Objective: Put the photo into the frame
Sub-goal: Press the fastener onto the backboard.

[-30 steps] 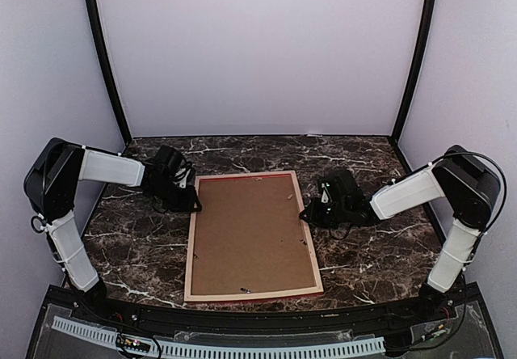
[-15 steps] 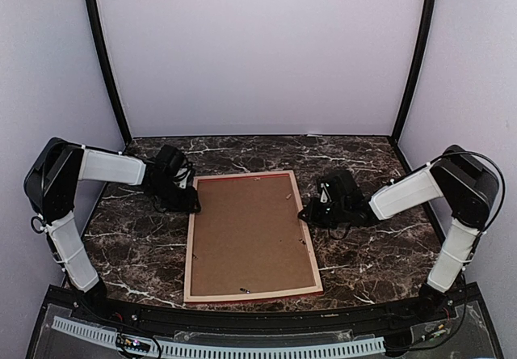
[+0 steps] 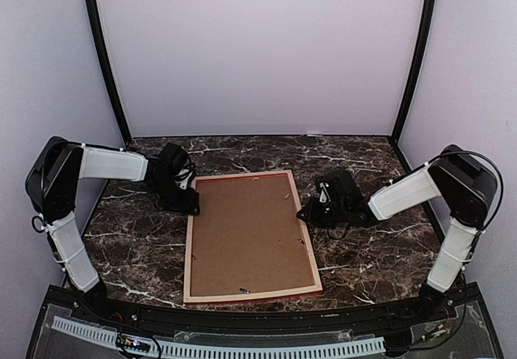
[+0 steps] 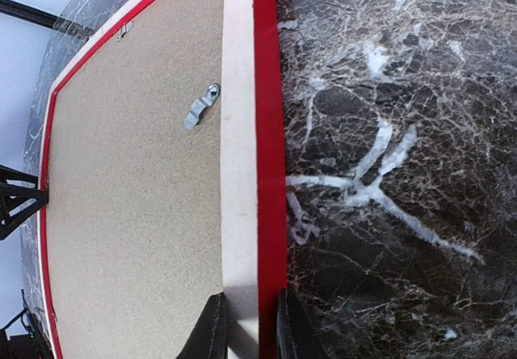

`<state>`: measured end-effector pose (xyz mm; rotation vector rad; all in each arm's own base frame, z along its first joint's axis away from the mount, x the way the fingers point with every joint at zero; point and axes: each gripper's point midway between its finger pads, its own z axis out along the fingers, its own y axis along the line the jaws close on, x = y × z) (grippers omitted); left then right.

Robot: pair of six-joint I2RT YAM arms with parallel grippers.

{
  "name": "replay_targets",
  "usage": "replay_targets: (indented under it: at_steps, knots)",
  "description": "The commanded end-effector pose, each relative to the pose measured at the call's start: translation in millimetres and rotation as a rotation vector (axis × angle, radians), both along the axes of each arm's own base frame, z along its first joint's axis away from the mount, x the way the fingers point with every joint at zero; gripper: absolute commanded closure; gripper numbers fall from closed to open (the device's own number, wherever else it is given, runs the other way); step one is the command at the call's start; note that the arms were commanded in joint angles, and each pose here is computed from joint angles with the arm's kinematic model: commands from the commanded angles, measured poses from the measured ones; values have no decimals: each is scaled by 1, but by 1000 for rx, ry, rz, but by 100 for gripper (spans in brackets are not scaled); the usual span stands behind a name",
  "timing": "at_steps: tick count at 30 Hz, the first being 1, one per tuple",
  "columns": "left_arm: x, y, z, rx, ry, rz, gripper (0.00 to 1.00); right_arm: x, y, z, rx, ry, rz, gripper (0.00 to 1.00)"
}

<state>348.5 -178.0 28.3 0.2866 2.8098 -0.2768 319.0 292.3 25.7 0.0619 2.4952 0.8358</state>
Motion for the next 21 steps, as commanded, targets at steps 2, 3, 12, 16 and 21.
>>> replay_targets:
  at_steps: [2, 3, 12, 16, 21]
  knots:
    - [5, -12, 8, -22, 1, -38, 37, -46, -22, -60, -114, 232, 9, 94]
    - [6, -13, 9, -26, 0, -39, 37, -46, -22, -61, -114, 232, 9, 94]
    - [12, -9, 9, 21, -7, -51, 38, -46, -22, -61, -116, 232, 9, 94]
    - [8, -9, 4, 25, 15, -64, 41, -46, -21, -62, -116, 235, 12, 94]
    - [1, -7, -2, 38, 41, -74, 46, -45, -21, -62, -115, 235, 13, 94]
